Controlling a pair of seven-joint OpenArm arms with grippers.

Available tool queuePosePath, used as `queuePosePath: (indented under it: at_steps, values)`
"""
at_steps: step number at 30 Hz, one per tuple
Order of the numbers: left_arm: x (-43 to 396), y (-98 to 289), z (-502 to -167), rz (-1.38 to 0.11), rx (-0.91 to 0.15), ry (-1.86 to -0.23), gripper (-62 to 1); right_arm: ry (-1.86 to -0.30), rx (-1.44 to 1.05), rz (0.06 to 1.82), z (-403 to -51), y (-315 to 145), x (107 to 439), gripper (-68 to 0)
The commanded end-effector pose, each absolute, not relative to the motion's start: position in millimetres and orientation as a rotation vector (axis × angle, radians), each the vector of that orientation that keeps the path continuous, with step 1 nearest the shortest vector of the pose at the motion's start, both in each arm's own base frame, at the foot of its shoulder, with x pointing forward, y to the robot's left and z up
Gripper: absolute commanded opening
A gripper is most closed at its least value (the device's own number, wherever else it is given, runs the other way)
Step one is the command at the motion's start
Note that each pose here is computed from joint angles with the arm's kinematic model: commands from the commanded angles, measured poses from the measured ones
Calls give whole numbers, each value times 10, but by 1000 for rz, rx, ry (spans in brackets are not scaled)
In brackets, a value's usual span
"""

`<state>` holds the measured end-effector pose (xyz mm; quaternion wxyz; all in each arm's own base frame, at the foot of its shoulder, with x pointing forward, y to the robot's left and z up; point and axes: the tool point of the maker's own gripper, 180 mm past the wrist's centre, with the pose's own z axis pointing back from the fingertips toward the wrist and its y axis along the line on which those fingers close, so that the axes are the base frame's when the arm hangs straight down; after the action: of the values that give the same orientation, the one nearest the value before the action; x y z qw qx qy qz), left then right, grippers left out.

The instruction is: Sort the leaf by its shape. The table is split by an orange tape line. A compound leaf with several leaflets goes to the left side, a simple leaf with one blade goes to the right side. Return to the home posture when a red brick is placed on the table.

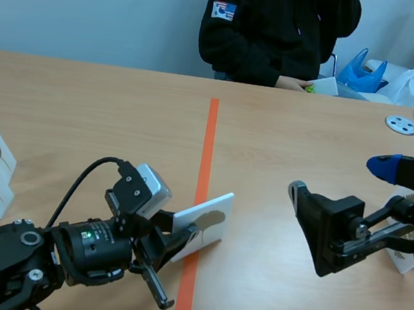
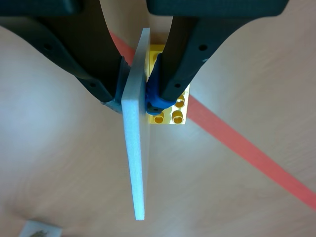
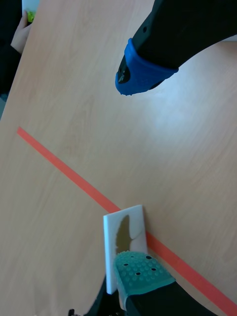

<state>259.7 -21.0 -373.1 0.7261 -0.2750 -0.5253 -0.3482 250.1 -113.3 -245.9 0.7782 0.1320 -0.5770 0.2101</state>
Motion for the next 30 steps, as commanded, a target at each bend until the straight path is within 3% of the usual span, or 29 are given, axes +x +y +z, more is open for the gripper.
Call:
queuePosePath:
  at_steps: [1, 6, 13, 30]
  values:
    - [2547, -314, -3469, -763, -650, -1216, -571, -1278, 281, 461, -2371, -1146, 2540, 4]
    - [2377, -309, -3103, -759, -637, -1252, -571, -1278, 281, 461, -2370, -1146, 2541, 4]
    - [2222, -53, -2695, -612, -617, -1277, -571, -1281, 273, 459, -2363, -1170, 2548, 4]
    - [2241, 1299, -2724, -218, -206, -1281, -567, -1317, 150, 428, -2229, -1559, 2645, 4]
